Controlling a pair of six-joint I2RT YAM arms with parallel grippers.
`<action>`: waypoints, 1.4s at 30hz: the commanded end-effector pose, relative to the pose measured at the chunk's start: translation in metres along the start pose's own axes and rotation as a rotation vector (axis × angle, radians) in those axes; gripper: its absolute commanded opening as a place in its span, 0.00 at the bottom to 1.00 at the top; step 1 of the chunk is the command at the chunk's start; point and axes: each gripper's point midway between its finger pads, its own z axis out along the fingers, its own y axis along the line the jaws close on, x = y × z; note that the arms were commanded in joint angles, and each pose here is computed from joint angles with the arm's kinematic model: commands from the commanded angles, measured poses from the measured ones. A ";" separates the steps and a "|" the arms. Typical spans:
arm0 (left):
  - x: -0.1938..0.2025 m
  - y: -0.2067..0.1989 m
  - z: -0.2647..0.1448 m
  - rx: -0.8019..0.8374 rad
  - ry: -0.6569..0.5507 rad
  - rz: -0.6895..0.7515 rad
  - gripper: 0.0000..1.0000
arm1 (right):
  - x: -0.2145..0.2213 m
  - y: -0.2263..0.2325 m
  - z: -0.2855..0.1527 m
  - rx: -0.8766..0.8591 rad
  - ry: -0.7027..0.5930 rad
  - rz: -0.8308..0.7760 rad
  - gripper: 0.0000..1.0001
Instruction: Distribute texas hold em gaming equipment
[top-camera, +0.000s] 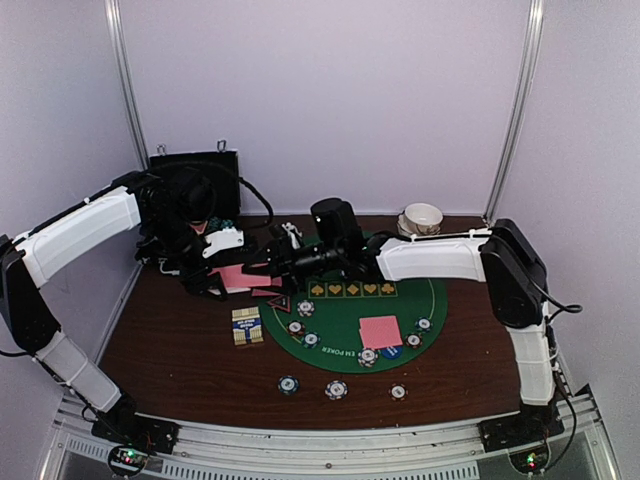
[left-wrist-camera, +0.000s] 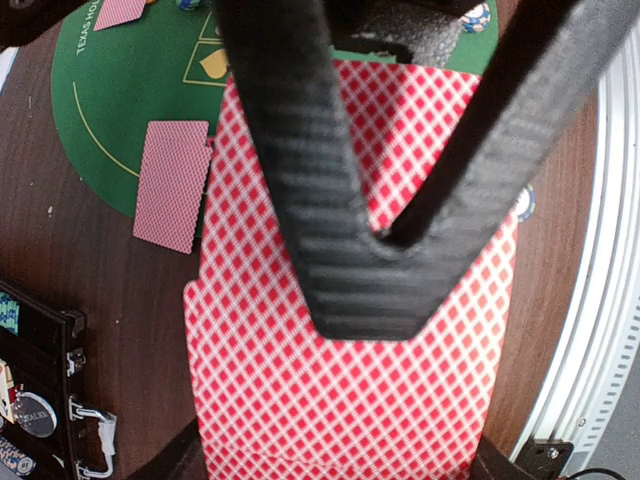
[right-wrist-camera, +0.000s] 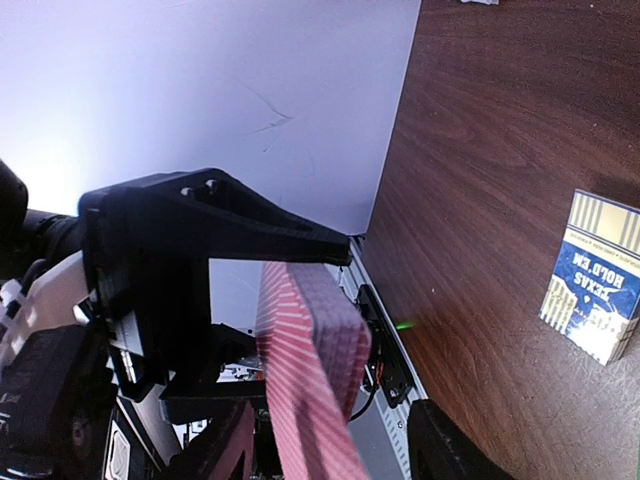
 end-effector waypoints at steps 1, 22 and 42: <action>-0.010 0.003 -0.011 -0.034 -0.049 0.016 0.00 | 0.000 0.034 -0.017 -0.051 -0.013 -0.050 0.52; -0.009 0.004 -0.011 -0.036 -0.047 0.018 0.00 | -0.003 0.027 -0.044 -0.060 -0.035 0.002 0.00; -0.001 0.001 -0.008 -0.032 -0.018 0.016 0.00 | -0.026 -0.085 -0.144 0.753 0.113 -0.318 0.00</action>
